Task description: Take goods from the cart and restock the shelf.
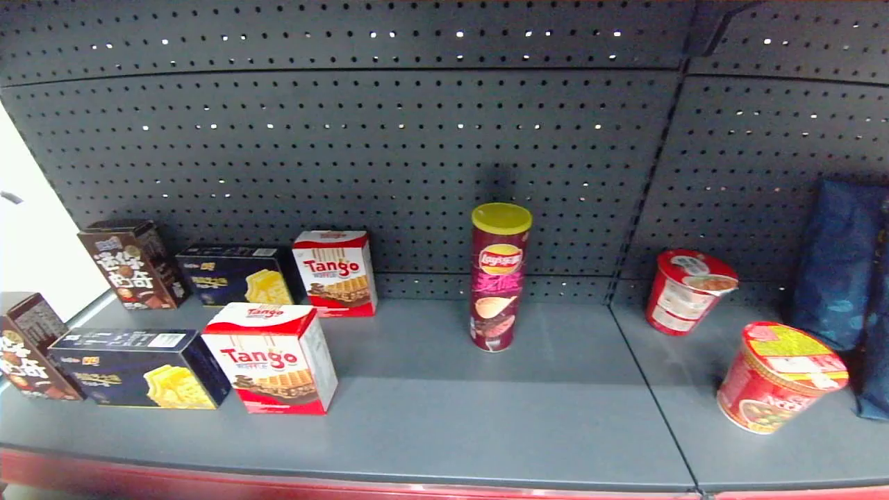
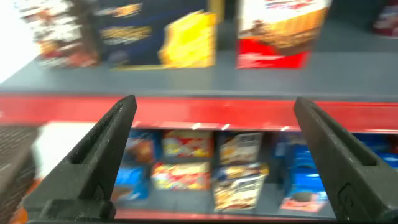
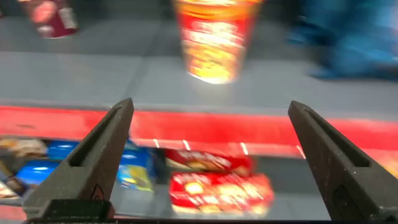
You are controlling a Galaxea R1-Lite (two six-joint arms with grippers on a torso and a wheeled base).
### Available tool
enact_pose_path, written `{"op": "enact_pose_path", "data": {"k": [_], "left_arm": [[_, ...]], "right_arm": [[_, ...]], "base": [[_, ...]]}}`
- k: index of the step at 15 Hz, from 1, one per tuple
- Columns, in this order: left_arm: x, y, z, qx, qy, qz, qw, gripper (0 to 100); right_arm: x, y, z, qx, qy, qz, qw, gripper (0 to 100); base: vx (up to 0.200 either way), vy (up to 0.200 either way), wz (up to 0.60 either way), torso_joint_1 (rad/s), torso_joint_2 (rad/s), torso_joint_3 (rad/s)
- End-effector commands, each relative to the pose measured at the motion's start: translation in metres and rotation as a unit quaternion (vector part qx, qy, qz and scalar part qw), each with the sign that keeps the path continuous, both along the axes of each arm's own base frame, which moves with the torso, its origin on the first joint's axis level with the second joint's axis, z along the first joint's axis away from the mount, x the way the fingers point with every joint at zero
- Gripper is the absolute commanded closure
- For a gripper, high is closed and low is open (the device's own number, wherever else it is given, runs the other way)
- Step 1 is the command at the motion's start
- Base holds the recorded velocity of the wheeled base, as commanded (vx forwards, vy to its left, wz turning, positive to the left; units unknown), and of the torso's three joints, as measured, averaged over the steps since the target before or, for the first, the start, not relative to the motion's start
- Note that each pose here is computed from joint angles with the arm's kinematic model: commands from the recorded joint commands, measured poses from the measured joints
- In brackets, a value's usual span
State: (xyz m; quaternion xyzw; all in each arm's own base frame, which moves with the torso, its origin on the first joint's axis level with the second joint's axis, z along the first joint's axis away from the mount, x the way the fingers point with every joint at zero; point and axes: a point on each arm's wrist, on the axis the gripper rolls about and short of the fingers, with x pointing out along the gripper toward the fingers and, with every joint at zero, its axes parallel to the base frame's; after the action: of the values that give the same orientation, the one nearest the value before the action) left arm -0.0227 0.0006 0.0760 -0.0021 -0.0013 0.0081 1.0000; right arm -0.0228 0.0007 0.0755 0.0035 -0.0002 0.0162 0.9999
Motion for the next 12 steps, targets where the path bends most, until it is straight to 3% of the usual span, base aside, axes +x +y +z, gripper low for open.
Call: {"op": "enact_pose_path", "data": {"k": [1, 12], "left_arm": [[0.0000, 0.0000, 0.0000, 0.000, 0.000, 0.000, 1.0000, 0], [0.0000, 0.0000, 0.0000, -0.001, 0.000, 0.000, 1.0000, 0]], "right_arm": [[0.0000, 0.0000, 0.0000, 0.000, 0.000, 0.001, 1.000, 0], [0.0000, 0.0000, 0.0000, 0.000, 0.000, 0.000, 1.000, 0]], "base": [[0.000, 0.000, 0.60, -0.002, 0.00, -0.002], [0.000, 0.000, 0.60, 0.003, 0.00, 0.003]]}}
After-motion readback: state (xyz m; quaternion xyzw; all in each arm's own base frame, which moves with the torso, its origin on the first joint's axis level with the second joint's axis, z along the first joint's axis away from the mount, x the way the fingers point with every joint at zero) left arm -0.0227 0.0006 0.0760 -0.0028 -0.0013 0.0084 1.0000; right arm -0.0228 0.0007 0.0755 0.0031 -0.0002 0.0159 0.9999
